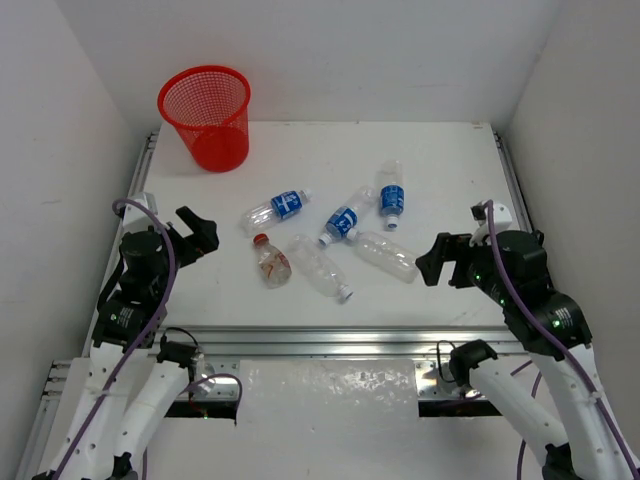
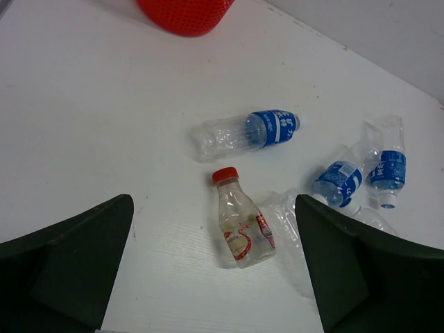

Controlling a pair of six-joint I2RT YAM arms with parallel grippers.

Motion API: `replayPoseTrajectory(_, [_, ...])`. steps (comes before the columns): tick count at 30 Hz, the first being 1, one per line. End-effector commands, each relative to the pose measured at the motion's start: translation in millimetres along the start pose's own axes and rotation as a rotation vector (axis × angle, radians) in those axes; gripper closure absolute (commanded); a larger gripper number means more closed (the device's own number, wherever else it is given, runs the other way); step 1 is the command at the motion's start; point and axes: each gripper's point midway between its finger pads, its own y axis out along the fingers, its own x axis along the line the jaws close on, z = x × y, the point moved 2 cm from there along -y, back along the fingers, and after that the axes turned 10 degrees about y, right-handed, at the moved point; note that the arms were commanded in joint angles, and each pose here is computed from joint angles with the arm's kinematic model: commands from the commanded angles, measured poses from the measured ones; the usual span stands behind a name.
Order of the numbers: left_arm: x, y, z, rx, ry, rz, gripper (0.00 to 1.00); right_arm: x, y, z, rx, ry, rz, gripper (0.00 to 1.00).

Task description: Put the plastic bottles in the bin

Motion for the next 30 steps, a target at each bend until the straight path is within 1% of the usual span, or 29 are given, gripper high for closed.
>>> replayPoseTrajectory(1, [-6,-4,-15,-0.049,-0.011,0.027,0.0,1,8,-16,-0.082,-0.022,-0.001,0.01])
replayPoseTrajectory(4, [-7,-5,-14,-0.05,-0.008,0.037,0.0,-5,19,-15,-0.084,-0.028,0.025,0.01])
replayPoseTrajectory(6, [-7,-6,-16,-0.058,-0.01,0.043,0.0,-7,35,-7,-0.033,-0.051,0.028,0.01])
replayPoseTrajectory(7, [-7,-6,-16,-0.061,-0.011,0.044,0.0,-3,43,-10,-0.033,-0.063,0.01,0.01])
replayPoseTrajectory(8, [-8,-6,-15,-0.058,-0.01,0.046,0.0,-4,58,-3,0.025,-0.101,0.008,0.01])
replayPoseTrajectory(10, [-8,-5,-15,-0.057,-0.009,0.049,0.0,-6,75,-3,0.061,-0.131,0.022,0.01])
replayPoseTrajectory(11, [-9,-4,-14,-0.049,-0.006,0.054,0.0,-13,93,6,0.129,-0.187,0.058,0.01])
replayPoseTrajectory(13, [-10,-2,-12,-0.04,-0.002,0.054,0.0,-21,110,4,0.16,-0.26,0.12,0.01])
replayPoseTrajectory(14, [-10,-1,-11,-0.031,0.001,0.056,0.0,-25,126,16,0.235,-0.337,0.14,0.01])
replayPoseTrajectory(15, [-11,0,-11,-0.029,0.003,0.057,0.0,-24,133,15,0.253,-0.374,0.148,0.01])
replayPoseTrajectory(17, [-12,1,-10,-0.021,0.006,0.062,0.0,-23,147,24,0.309,-0.463,0.129,0.01])
replayPoseTrajectory(18, [-12,1,-9,-0.019,0.008,0.065,0.0,-25,158,37,0.363,-0.477,0.115,0.01])
replayPoseTrajectory(20, [-13,1,-9,-0.019,0.009,0.07,0.0,-26,171,43,0.386,-0.55,0.094,0.01])
replayPoseTrajectory(21, [-13,1,-9,-0.021,0.009,0.07,0.0,-27,180,54,0.427,-0.562,0.075,0.01])
replayPoseTrajectory(25, [-14,1,-9,-0.022,0.01,0.075,0.0,-34,208,62,0.413,-0.68,0.129,0.01])
replayPoseTrajectory(29, [-14,1,-10,-0.022,0.012,0.08,0.0,-47,225,81,0.441,-0.733,0.181,0.06])
replayPoseTrajectory(30, [-15,1,-9,-0.02,0.013,0.081,0.0,-48,231,81,0.417,-0.741,0.193,0.07])
